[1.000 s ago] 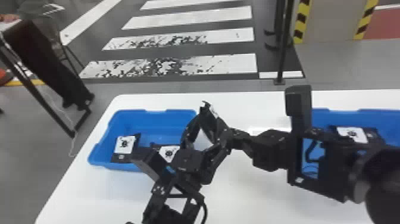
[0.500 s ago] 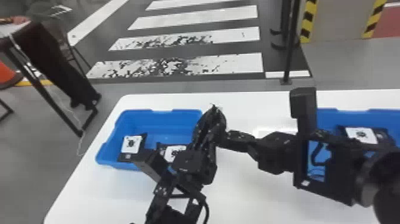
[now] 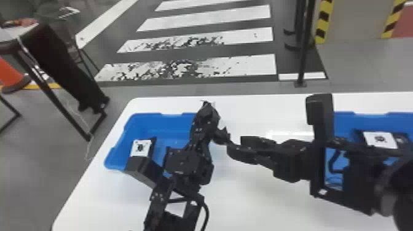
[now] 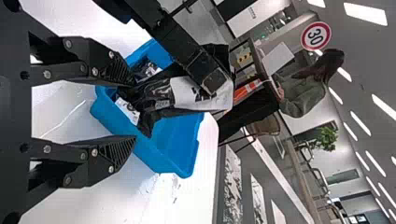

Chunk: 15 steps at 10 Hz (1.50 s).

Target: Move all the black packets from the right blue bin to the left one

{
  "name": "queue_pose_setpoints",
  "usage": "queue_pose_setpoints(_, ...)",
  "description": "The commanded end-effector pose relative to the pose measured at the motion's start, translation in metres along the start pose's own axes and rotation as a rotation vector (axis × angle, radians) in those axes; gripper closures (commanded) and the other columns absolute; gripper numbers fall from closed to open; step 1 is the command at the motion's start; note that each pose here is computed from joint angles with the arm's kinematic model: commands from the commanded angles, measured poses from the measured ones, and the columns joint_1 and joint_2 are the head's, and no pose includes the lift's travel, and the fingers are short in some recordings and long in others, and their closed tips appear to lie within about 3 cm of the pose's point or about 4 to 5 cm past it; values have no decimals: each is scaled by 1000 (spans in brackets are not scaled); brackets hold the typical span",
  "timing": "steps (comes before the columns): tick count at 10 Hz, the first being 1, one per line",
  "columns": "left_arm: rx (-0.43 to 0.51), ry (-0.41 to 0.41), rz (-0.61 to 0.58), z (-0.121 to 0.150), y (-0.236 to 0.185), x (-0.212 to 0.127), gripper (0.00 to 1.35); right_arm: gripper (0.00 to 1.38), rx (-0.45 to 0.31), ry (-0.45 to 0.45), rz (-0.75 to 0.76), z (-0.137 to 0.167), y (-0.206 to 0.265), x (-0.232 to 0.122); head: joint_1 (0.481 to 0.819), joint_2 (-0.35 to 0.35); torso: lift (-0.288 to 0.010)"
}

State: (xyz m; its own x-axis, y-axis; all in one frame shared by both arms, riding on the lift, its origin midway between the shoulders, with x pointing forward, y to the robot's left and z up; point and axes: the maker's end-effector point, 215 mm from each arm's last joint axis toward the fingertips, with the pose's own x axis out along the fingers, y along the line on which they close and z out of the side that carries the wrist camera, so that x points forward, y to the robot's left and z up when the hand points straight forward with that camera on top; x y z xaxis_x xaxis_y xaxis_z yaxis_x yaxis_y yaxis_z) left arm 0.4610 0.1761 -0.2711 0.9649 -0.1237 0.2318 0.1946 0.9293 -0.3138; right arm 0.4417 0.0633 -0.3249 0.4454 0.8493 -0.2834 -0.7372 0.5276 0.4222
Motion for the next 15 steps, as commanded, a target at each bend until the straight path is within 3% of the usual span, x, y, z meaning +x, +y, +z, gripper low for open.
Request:
queue_pose_setpoints(1, 66, -8, 57, 4, 31, 0, 1211, 323, 27, -47, -6, 7, -10, -6, 695, 286, -168)
queue_pose_setpoints(2, 168, 8, 109, -1, 63, 1, 1211, 225, 42, -59, -25, 7, -19, -13, 695, 301, -168)
queue_pose_setpoints(4, 401, 45, 216, -12, 131, 4, 1211, 160, 57, -83, -52, 10, -31, -25, 695, 327, -168)
queue_pose_setpoints(5, 413, 116, 266, -30, 156, 4, 981, 153, 59, -94, -76, 11, -39, -33, 695, 347, -168)
queue_pose_setpoints(6, 395, 113, 284, -27, 164, 0, 380, 153, 34, -124, -141, 20, -61, -50, 695, 350, -168)
queue_pose_setpoints(7, 382, 59, 276, -14, 158, 0, 33, 153, -29, -168, -260, 35, -94, -80, 695, 350, -168)
queue_pose_setpoints(9, 311, 3, 233, -9, 132, -2, 190, 154, -81, -173, -486, 40, -166, -144, 695, 271, -168)
queue_pose_setpoints(11, 231, -18, 187, -3, 103, -10, 222, 157, -80, -147, -722, 35, -234, -216, 695, 167, -168)
queue_pose_setpoints(13, 164, -28, 143, -3, 75, -13, 223, 160, -3, -113, -811, 7, -279, -239, 695, 20, -168)
queue_pose_setpoints(15, 124, -19, 118, -10, 60, -12, 223, 160, 43, -84, -857, -15, -298, -242, 695, -41, -168)
